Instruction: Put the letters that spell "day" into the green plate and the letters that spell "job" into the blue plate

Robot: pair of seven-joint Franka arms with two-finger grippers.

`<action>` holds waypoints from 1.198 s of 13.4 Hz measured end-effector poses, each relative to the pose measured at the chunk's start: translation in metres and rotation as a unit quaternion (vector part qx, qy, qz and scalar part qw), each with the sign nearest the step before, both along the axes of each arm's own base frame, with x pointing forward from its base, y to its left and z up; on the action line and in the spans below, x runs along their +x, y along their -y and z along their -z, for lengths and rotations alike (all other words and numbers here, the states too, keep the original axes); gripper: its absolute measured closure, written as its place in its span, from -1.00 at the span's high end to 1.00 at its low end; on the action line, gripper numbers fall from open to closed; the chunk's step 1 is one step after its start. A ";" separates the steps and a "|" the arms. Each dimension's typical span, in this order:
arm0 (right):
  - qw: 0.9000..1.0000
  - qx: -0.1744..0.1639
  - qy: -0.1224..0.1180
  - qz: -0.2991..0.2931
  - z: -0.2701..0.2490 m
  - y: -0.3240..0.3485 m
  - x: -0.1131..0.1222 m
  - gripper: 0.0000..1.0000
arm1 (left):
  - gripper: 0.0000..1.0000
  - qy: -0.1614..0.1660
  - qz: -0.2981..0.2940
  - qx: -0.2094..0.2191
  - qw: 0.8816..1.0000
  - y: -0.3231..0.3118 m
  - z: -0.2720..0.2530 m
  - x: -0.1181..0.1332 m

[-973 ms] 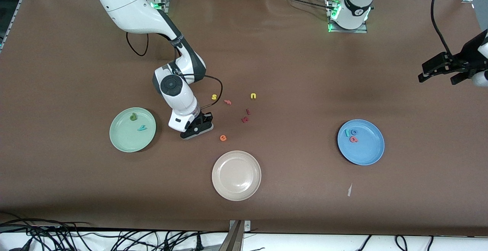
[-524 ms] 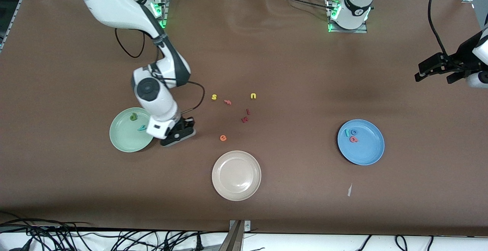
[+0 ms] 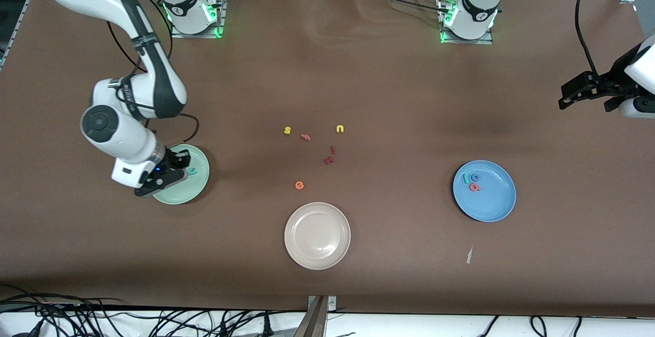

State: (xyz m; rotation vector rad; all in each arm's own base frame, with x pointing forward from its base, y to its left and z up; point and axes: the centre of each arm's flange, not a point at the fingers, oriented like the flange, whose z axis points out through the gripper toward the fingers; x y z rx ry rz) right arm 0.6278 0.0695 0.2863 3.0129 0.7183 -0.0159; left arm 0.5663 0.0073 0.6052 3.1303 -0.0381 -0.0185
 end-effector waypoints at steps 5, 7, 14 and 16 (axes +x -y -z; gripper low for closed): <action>1.000 -0.002 -0.008 0.016 0.005 0.029 -0.005 0.76 | 1.00 -0.002 -0.002 0.000 1.000 -0.002 0.002 0.001; 0.999 0.020 0.000 0.045 -0.006 0.032 -0.003 0.98 | 1.00 0.001 -0.003 0.000 1.000 -0.003 -0.001 0.001; 0.977 0.041 0.002 0.209 -0.126 0.019 -0.004 1.00 | 1.00 0.012 0.006 -0.001 1.000 0.007 -0.010 0.005; 0.969 0.038 -0.011 0.242 -0.182 0.018 -0.012 1.00 | 1.00 0.011 0.006 -0.001 1.000 0.007 -0.008 0.006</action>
